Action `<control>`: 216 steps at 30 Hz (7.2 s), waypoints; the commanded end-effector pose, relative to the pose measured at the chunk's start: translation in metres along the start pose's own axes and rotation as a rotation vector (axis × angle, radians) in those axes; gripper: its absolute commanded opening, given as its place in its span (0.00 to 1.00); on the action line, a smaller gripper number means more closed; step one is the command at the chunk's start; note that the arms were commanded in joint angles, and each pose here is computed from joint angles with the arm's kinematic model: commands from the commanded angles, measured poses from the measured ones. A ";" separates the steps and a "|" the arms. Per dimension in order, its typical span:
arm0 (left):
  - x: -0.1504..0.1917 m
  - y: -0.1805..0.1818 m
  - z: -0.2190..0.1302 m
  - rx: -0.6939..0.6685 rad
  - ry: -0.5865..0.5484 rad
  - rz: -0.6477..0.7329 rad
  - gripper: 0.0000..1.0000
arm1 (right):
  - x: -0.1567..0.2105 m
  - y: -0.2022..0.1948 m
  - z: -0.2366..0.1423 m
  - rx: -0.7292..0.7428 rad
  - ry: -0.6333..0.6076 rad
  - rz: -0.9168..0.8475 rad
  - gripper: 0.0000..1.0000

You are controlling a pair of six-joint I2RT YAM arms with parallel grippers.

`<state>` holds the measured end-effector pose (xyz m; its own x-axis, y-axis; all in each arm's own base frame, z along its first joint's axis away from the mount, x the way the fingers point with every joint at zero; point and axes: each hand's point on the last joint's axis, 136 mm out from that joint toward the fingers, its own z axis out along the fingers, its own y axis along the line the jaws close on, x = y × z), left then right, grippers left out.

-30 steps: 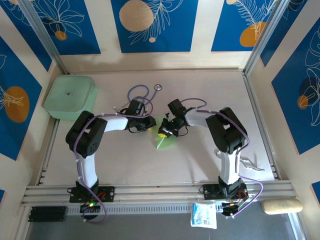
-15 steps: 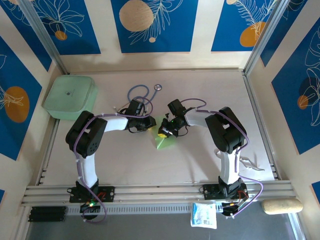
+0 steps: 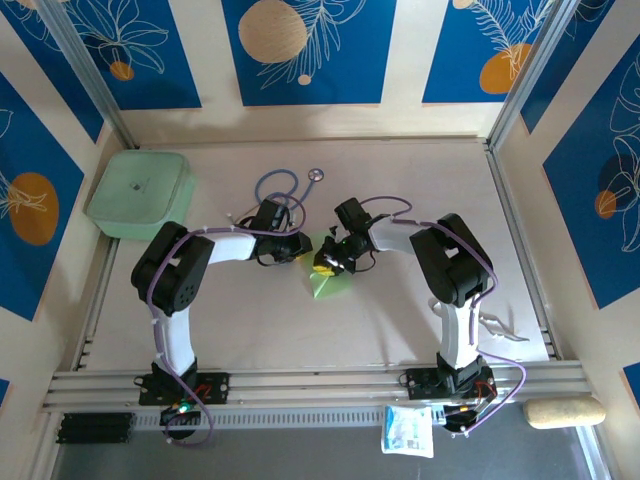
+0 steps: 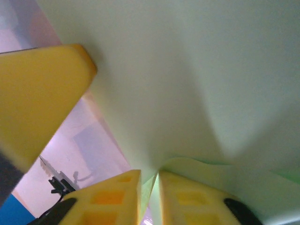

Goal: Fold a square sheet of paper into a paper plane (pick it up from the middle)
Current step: Fold the triangle a second time at the center of the table.

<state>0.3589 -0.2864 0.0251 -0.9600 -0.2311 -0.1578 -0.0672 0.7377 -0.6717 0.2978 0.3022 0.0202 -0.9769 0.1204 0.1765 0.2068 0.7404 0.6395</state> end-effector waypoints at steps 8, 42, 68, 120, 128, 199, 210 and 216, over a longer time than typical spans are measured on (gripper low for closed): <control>-0.036 -0.002 -0.038 -0.027 -0.052 -0.017 0.30 | 0.007 -0.020 0.009 0.069 0.039 0.046 0.34; 0.048 -0.020 -0.021 0.013 0.061 -0.053 0.00 | 0.012 -0.034 0.009 0.125 0.053 0.075 0.01; 0.063 0.025 -0.005 -0.186 0.083 -0.068 0.00 | 0.012 -0.025 0.007 0.085 0.054 0.056 0.00; 0.069 0.046 0.000 -0.324 0.130 0.012 0.00 | 0.017 -0.036 -0.002 -0.010 0.024 -0.118 0.00; 0.049 0.032 0.001 -0.312 0.115 0.091 0.00 | 0.008 -0.045 0.002 0.003 -0.006 -0.077 0.00; 0.124 0.030 -0.011 -0.214 0.220 0.008 0.07 | 0.007 -0.086 0.009 0.240 0.018 0.134 0.00; 0.155 0.056 -0.040 -0.282 0.291 0.040 0.02 | 0.009 -0.087 0.008 0.242 0.021 0.135 0.00; 0.107 -0.004 -0.057 -0.163 0.123 0.123 0.01 | 0.008 -0.086 0.008 0.236 0.016 0.135 0.00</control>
<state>0.2297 -0.2733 0.0250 -0.9957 -0.0711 -0.0592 -0.0298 0.8519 -0.5228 0.2988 0.2839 0.0135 -0.9759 0.1280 0.1769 0.2123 0.7457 0.6316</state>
